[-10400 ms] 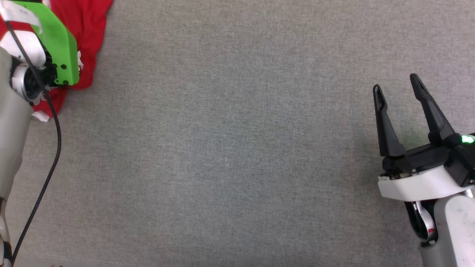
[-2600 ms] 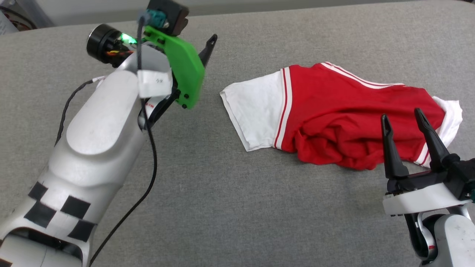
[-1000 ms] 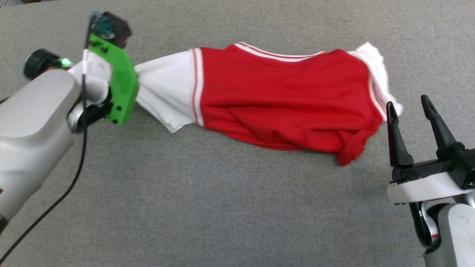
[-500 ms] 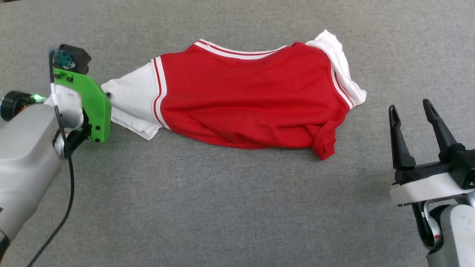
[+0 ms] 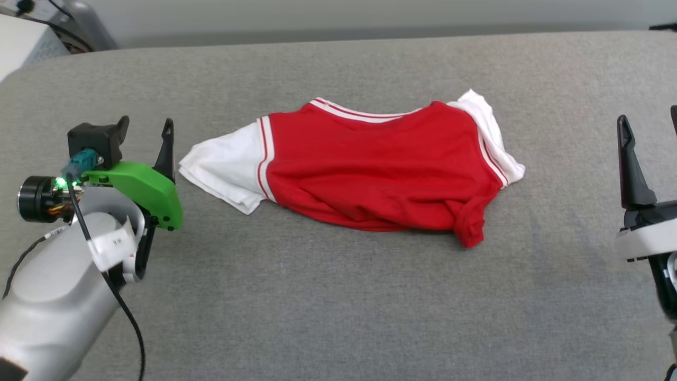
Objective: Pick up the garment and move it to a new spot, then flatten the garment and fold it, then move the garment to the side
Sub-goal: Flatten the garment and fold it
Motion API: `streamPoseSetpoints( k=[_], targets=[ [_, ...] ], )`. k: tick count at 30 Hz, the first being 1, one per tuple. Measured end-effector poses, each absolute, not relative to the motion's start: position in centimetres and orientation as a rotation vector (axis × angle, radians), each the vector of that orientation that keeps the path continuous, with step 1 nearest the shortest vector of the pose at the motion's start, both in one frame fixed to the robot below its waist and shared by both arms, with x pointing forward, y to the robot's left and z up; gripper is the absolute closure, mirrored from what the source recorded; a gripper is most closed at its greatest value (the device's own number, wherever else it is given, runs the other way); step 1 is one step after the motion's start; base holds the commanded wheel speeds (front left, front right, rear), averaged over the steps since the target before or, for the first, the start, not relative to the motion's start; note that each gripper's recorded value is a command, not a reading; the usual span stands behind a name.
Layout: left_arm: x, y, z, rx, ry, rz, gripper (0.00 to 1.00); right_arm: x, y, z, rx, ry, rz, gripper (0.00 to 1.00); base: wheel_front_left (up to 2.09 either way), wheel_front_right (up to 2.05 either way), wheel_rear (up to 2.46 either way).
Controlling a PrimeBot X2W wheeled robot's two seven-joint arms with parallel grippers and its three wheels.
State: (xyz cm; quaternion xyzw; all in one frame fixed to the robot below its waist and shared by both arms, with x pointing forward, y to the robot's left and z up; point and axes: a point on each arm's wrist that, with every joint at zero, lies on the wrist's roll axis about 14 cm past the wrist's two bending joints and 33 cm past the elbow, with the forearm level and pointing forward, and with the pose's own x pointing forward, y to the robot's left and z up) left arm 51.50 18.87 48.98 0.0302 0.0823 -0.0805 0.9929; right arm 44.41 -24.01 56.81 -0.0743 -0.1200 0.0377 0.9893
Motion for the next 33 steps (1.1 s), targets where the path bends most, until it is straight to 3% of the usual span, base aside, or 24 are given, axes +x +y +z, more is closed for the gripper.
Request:
streamPoseSetpoints(
  k=[7, 13, 24, 33],
  targets=[
    [46.0, 20.7, 51.9, 0.047, 0.028, -0.031, 0.0, 47.3, -21.5, 58.3, -0.163, -0.143, 0.206, 0.0, 0.0, 0.0, 0.0],
    [42.5, 22.2, 53.0, 0.041, -0.039, 0.047, 0.0, 49.7, -19.5, 57.9, -0.179, 0.06, 0.32, 0.0, 0.0, 0.0, 0.0],
    [41.1, 22.2, 51.2, 0.011, -0.032, 0.094, 0.0, 50.3, -19.8, 48.2, -0.21, 0.732, 0.4, 0.0, 0.0, 0.0, 0.0],
    [42.4, 22.0, 49.2, 0.005, -0.012, 0.104, 0.0, 50.8, -18.5, 40.8, -0.214, 0.945, 0.431, 0.0, 0.0, 0.0, 0.0]
  ],
)
